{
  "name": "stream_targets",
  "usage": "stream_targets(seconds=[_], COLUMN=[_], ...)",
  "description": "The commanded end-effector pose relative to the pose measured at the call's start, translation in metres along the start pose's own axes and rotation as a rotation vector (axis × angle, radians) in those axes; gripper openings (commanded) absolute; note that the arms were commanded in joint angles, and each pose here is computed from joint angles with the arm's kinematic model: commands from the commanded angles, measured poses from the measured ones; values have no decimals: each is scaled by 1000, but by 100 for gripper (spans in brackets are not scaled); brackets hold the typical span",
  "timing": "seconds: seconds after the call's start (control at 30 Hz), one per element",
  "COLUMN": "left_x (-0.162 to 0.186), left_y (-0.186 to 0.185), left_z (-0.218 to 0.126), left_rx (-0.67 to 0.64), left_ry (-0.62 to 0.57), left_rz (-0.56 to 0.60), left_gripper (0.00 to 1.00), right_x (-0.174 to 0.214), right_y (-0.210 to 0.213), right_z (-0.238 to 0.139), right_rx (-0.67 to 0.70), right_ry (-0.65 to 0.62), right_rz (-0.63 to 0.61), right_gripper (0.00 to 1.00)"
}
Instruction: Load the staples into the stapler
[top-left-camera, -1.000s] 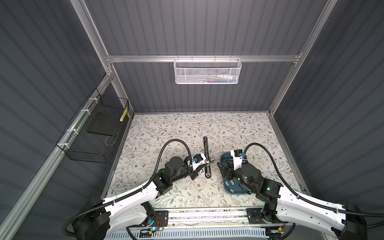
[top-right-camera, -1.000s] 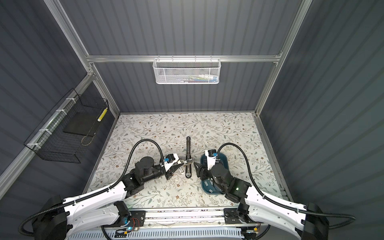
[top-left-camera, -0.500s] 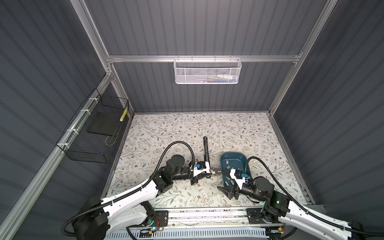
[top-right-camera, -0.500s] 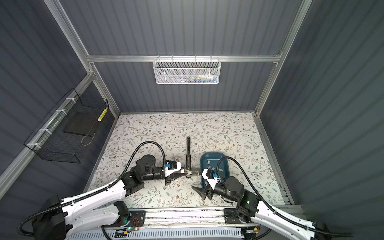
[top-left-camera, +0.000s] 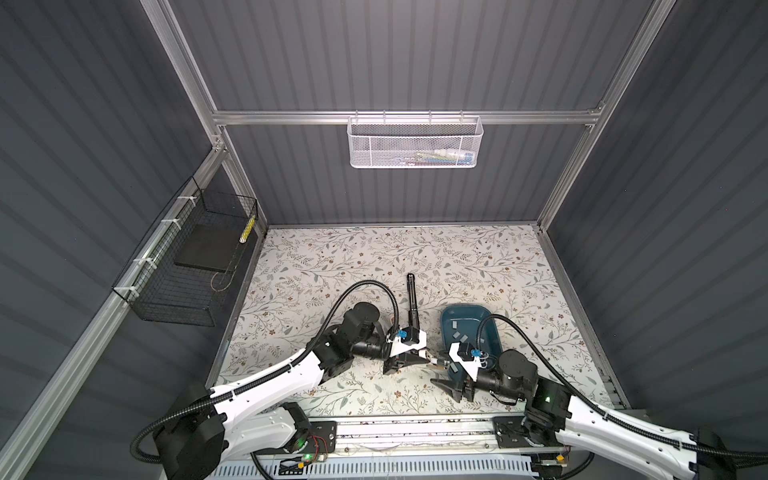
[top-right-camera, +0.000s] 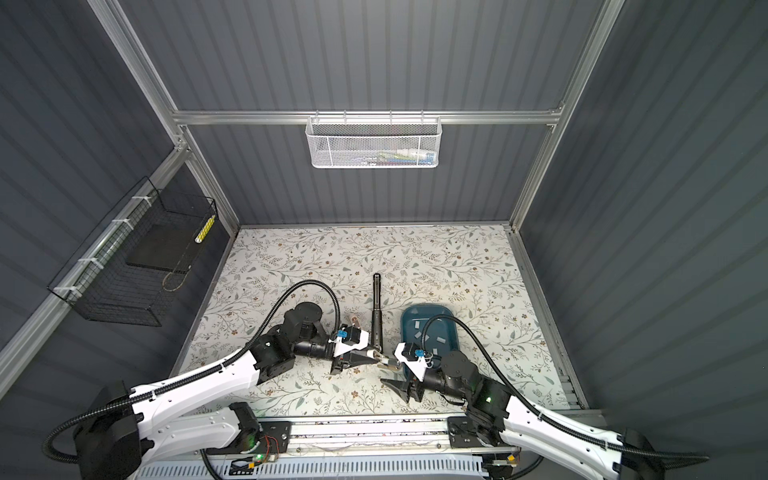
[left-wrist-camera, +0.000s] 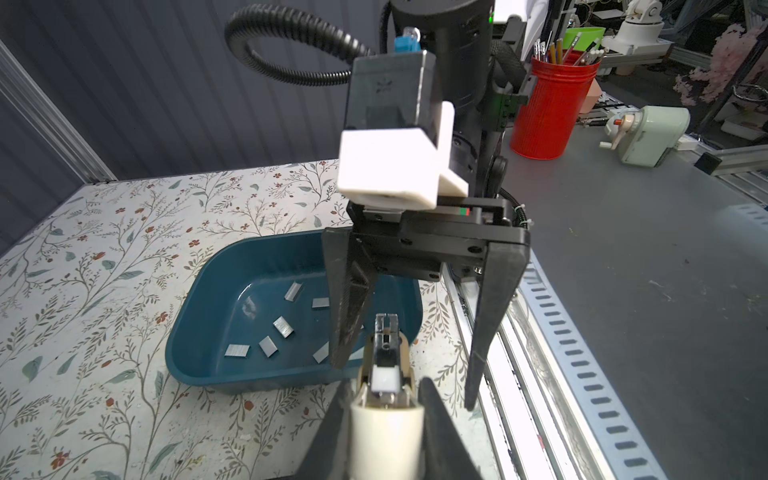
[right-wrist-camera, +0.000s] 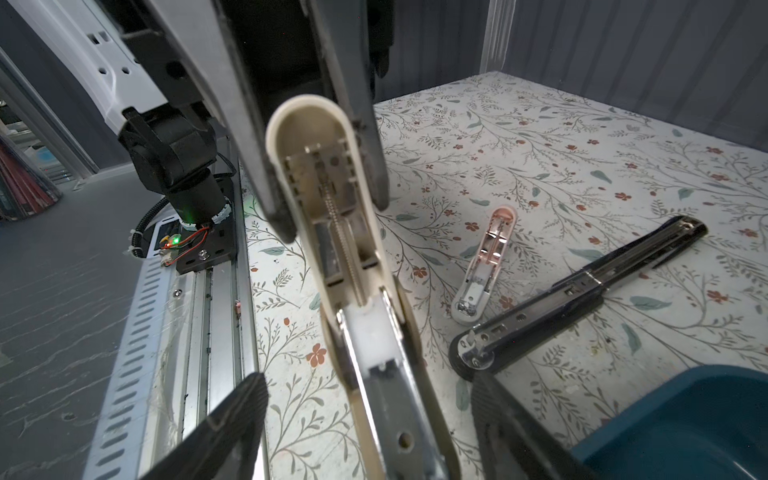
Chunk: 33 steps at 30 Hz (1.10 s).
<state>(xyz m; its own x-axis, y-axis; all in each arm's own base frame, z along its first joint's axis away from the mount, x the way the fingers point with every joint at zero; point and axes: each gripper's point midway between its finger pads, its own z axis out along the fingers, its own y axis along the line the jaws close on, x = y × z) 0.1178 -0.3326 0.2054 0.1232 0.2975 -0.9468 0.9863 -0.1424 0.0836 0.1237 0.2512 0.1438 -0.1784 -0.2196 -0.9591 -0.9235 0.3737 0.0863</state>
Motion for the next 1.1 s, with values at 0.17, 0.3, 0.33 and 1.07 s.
stream_targets(seconds=[0.17,0.3,0.33,1.07], left_x=[-12,-12,-12,3], left_y=[-1,-1,0,93], left_z=[3,4,3,-78], left_rx=[46,46,40,-808], left_ry=[-12,-12,-10,-149], left_rz=[12,8,9,-95], left_gripper=[0,0,0,99], right_x=[-30,-35,-35,-44], right_y=[-3,-2,-1,-75], right_z=[3,4,5,-6], right_rx=[21,15,10,440], right_ry=[-85,-114,-116,-173], right_rz=[-8,-6,-6,231], right_gripper=[73,67,66,4])
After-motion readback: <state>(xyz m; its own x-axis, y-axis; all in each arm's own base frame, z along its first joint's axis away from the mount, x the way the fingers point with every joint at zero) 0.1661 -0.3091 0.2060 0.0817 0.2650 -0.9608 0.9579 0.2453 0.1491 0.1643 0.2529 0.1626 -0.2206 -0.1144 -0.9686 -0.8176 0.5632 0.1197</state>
